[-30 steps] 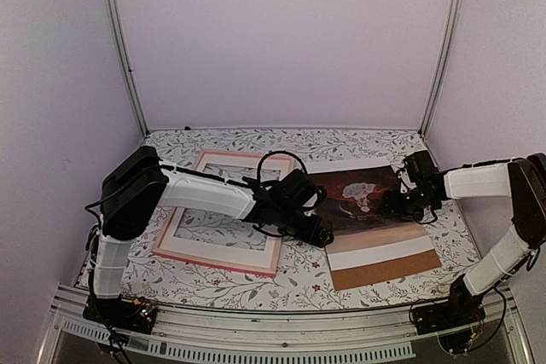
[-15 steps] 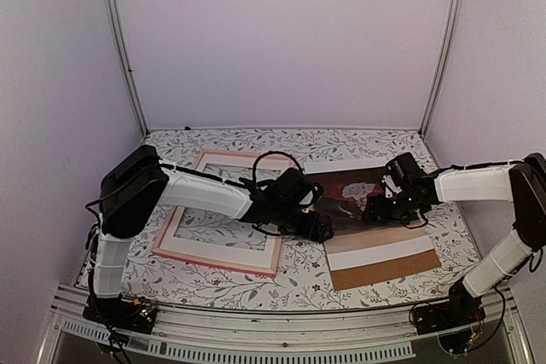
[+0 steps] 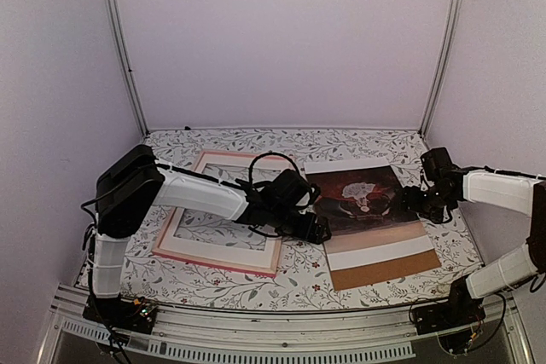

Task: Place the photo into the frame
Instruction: Pick up the photo from the backboard.

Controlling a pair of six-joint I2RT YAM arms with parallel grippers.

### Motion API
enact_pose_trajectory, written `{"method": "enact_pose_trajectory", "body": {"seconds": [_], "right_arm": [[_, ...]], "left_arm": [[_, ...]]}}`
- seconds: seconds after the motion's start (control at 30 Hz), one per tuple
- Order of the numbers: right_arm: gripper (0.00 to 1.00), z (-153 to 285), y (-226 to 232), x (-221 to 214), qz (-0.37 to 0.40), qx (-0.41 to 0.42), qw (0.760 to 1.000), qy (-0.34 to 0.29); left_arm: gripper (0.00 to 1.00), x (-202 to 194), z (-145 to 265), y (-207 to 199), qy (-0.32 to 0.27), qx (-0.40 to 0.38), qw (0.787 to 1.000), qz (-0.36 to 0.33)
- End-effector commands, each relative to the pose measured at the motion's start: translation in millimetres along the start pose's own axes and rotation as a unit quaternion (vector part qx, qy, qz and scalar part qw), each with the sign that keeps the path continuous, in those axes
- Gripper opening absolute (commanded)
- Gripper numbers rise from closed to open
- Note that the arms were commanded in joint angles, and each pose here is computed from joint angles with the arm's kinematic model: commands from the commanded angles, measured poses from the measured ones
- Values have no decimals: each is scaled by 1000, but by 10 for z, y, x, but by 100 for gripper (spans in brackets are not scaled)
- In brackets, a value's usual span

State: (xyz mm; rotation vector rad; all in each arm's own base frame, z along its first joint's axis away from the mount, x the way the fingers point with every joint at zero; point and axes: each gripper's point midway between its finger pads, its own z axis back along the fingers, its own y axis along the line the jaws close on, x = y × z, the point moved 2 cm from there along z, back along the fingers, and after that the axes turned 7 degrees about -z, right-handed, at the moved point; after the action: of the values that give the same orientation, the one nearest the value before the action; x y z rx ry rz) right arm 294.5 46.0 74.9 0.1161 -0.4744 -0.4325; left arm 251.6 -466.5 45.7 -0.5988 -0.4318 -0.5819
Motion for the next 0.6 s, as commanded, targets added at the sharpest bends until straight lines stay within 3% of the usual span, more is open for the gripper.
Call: {"method": "enact_pose_trajectory", "body": {"seconds": [0.0, 0.57], "right_arm": [[85, -71, -166, -76, -25, -19, 999, 8], [83, -228, -163, -224, -20, -5, 999, 38]], "left_arm": [[92, -108, 41, 103, 18, 15, 1000, 1], [92, -116, 12, 89, 22, 9, 1000, -3]]}}
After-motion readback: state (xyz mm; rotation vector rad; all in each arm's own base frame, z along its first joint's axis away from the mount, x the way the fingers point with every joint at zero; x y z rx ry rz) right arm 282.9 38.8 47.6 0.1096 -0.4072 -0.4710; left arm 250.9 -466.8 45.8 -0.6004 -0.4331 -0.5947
